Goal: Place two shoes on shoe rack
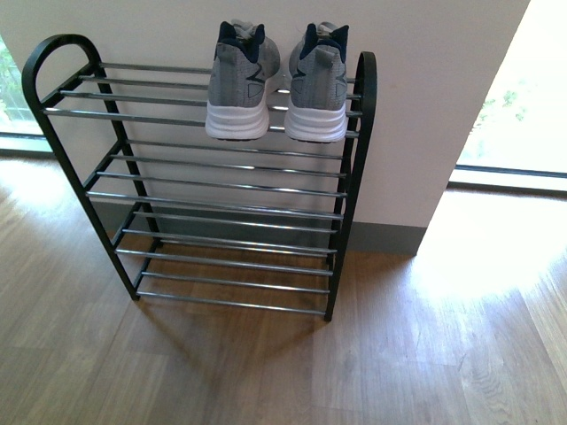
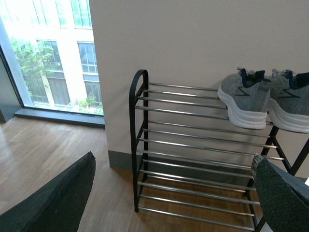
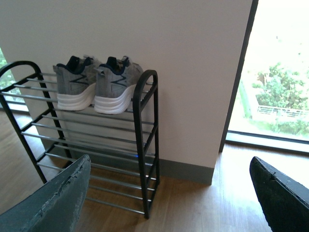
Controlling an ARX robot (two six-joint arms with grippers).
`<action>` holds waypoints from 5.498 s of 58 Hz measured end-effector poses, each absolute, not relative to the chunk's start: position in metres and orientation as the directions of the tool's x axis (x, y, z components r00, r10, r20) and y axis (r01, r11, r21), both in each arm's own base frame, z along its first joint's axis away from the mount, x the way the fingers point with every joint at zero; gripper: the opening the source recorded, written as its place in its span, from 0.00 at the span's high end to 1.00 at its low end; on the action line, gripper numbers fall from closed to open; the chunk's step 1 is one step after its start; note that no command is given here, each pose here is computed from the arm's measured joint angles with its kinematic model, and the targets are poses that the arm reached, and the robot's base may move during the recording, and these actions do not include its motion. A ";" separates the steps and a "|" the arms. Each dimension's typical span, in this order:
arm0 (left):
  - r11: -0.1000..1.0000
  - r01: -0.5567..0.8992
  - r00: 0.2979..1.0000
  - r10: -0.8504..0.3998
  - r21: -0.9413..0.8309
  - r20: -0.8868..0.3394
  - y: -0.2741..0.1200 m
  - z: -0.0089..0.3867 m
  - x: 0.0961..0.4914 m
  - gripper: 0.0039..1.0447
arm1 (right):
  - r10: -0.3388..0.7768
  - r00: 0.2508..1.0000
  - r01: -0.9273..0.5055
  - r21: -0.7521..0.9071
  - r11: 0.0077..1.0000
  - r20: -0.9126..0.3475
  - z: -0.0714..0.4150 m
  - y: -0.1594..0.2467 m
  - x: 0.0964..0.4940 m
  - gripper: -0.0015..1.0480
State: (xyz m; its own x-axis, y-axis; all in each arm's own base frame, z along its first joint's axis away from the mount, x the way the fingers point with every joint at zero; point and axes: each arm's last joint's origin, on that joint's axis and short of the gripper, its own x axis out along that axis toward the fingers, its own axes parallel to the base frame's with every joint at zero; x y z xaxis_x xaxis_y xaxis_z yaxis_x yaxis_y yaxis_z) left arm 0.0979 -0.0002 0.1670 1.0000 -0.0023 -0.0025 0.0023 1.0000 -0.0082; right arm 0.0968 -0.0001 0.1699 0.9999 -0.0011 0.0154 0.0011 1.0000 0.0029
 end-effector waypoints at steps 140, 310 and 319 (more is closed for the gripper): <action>1.000 0.002 1.000 -0.002 -0.008 -0.002 0.000 0.167 0.098 0.09 | -0.001 1.000 0.001 0.003 1.000 0.015 0.170 0.000 0.097 0.09; 1.000 0.002 1.000 -0.002 -0.007 -0.002 0.000 0.167 0.098 0.09 | -0.340 0.932 0.341 0.018 0.940 0.127 0.181 0.000 0.096 0.10; 1.000 0.003 1.000 -0.003 -0.008 -0.002 0.000 0.167 0.098 0.09 | 0.000 1.000 0.001 -0.017 1.000 0.012 0.169 0.001 0.097 0.41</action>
